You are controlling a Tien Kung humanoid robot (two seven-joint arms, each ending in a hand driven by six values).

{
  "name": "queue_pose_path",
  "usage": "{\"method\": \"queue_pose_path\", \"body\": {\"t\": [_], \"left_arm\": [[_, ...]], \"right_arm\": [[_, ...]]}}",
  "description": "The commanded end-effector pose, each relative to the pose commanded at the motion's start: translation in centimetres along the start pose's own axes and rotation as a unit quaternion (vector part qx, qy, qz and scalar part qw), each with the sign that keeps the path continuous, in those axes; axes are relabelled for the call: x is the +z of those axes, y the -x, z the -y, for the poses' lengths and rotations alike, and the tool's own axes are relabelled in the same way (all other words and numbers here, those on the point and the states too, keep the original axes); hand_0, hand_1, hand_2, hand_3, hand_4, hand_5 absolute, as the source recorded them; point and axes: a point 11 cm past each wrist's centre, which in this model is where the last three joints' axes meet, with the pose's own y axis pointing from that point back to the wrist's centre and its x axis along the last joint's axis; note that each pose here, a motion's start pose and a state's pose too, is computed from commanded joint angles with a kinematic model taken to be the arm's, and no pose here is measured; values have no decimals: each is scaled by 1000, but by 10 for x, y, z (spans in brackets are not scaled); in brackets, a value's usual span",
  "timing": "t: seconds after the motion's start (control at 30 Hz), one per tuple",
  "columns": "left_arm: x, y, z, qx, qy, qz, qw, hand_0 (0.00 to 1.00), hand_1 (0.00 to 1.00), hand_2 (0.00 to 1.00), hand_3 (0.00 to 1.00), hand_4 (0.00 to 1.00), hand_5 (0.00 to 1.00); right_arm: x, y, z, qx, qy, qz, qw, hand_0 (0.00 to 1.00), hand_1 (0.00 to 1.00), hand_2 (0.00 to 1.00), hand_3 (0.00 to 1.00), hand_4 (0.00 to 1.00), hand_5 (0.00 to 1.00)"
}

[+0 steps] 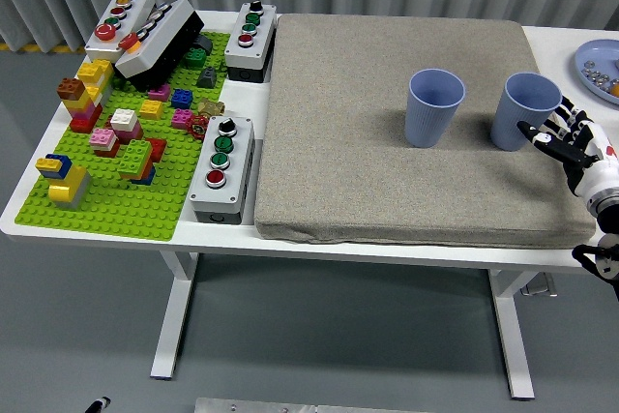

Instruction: Pick cup pour cup place

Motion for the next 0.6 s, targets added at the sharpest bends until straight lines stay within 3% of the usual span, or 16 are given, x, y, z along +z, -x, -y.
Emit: {"method": "queue_pose_path", "body": {"t": [0.6], "left_arm": [[2,1,0,-2,0,8,1000,831,816,879,815,638,998]], "right_arm": [[3,11,5,-12,6,-2,1000,998,897,966,938,880,408]]}}
